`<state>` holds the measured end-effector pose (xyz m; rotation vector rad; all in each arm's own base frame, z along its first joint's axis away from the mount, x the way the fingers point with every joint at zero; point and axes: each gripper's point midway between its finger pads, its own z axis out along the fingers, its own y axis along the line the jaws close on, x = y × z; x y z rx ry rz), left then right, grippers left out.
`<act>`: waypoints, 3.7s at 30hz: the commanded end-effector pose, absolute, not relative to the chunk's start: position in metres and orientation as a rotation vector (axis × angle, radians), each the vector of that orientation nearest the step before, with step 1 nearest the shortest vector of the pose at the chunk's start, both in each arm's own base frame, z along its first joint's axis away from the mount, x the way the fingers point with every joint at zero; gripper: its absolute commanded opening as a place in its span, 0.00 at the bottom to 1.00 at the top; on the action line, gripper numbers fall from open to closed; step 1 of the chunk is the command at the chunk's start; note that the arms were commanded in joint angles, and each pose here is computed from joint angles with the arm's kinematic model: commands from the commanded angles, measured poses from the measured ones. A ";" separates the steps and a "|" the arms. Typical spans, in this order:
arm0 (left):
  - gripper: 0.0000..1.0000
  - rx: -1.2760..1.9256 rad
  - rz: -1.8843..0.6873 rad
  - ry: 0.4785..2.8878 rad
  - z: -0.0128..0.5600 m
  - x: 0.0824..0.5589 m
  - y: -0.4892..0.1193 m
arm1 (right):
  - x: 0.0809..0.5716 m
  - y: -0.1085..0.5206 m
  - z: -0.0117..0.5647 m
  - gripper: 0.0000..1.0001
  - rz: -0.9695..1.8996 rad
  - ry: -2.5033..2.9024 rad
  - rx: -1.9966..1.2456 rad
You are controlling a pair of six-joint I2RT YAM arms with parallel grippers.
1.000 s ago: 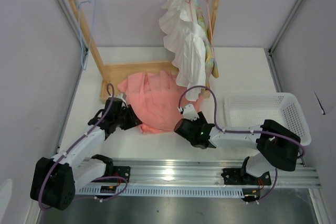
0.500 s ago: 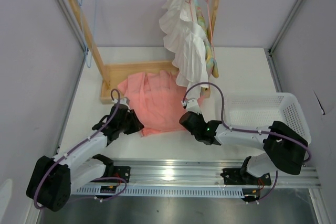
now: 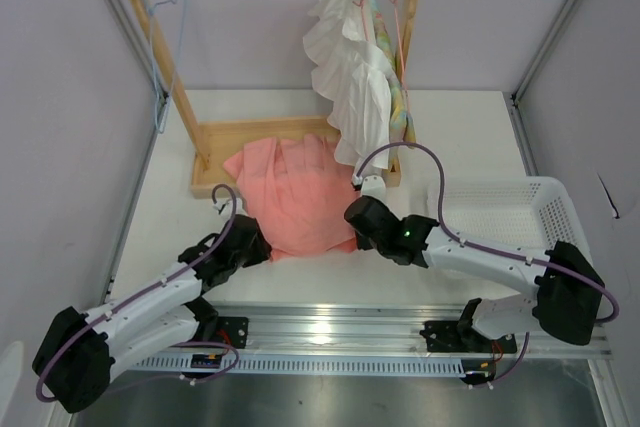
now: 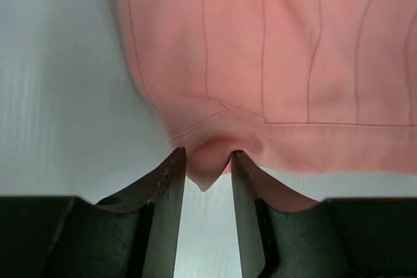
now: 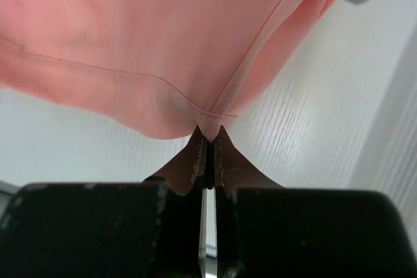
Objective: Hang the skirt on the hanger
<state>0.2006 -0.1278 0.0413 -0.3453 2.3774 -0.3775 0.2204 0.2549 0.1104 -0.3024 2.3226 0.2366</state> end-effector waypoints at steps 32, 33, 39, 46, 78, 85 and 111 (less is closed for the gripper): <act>0.40 -0.314 -0.160 2.284 0.062 0.223 -0.125 | 0.199 0.287 0.192 0.00 0.526 2.320 -0.285; 0.33 -0.314 -0.156 2.285 0.061 0.223 -0.124 | 0.204 0.286 0.190 0.00 0.525 2.328 -0.282; 0.29 -0.327 -0.124 2.318 0.039 0.215 -0.118 | 0.223 0.287 0.188 0.00 0.524 2.337 -0.283; 0.34 -0.344 -0.062 2.328 0.030 0.211 -0.112 | 0.240 0.293 0.182 0.00 0.524 2.356 -0.288; 0.44 -0.173 0.161 2.284 0.046 0.209 -0.128 | 0.291 0.276 0.196 0.00 0.582 2.339 -0.266; 0.49 -0.120 0.146 2.299 0.040 0.203 -0.138 | 0.297 0.275 0.199 0.00 0.590 2.335 -0.263; 0.58 -0.136 0.180 2.298 0.042 0.197 -0.134 | 0.305 0.276 0.208 0.00 0.628 2.325 -0.256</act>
